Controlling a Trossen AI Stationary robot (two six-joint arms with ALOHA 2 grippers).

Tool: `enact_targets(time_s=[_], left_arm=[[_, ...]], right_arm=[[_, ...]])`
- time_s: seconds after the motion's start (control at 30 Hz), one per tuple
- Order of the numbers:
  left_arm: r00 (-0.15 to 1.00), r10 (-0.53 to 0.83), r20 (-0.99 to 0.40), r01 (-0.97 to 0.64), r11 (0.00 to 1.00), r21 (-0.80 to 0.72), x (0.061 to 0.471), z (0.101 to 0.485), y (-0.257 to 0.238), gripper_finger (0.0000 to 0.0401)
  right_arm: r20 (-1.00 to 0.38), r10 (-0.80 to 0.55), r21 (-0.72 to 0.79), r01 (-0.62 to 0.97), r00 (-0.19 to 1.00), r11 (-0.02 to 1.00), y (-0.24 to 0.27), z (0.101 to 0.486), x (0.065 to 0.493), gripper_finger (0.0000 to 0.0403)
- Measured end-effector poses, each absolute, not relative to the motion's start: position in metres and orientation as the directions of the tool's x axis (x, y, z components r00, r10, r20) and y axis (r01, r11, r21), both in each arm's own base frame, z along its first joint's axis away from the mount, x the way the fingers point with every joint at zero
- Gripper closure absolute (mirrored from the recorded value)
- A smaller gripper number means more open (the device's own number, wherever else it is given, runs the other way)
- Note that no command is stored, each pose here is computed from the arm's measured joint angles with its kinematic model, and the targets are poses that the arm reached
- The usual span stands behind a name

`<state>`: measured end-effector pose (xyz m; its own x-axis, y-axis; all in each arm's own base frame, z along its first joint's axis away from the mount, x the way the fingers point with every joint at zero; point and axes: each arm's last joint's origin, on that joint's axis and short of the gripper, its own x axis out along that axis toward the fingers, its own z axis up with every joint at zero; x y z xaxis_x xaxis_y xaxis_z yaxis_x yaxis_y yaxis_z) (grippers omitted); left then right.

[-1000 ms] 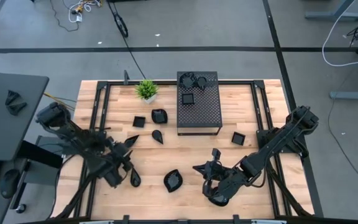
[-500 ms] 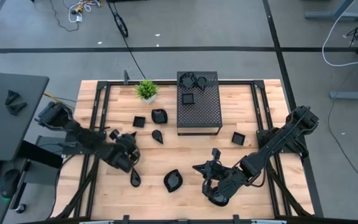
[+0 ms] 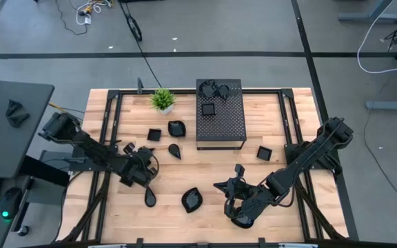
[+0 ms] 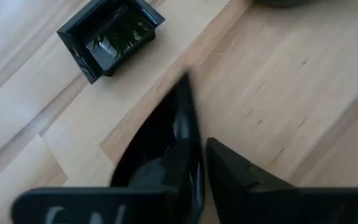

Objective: Pick & Place Mini shaped plates
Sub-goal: Stack the drop shaped plate on top of the drop shaped plates on the shelf

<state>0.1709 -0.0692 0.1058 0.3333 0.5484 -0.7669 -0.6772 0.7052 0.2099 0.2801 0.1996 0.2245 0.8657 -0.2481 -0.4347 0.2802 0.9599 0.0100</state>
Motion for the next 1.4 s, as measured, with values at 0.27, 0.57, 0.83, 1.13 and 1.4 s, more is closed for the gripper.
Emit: enact_targets(time_s=[0.27,0.57,0.83,1.13,1.4], left_arm=[[0.35,0.531,-0.771,-0.642,0.736,0.215,0.167,0.106,-0.076,0.0394],[0.409,0.475,-0.779,-0.531,0.818,0.22,0.178,0.123,-0.096,0.0395],[0.524,0.435,-0.732,-0.394,0.886,0.244,0.2,0.153,-0.118,0.0391],[0.733,0.277,-0.621,-0.166,0.959,0.232,0.239,0.199,-0.144,0.0392],[0.853,-0.035,-0.52,0.148,0.973,0.176,0.268,0.241,-0.159,0.0396]], right_arm=[[-0.435,-0.248,0.01,0.28,0.866,0.96,0.2,0.225,0.28,0.0395],[-0.435,-0.248,0.009,0.28,0.866,0.96,0.2,0.225,0.28,0.0395],[-0.435,-0.248,0.01,0.28,0.866,0.96,0.2,0.225,0.28,0.0395],[-0.442,-0.235,-0.007,0.259,0.865,0.966,0.2,0.224,0.28,0.0395],[-0.473,-0.145,-0.229,0.038,0.869,0.973,0.202,0.227,0.279,0.0395]])
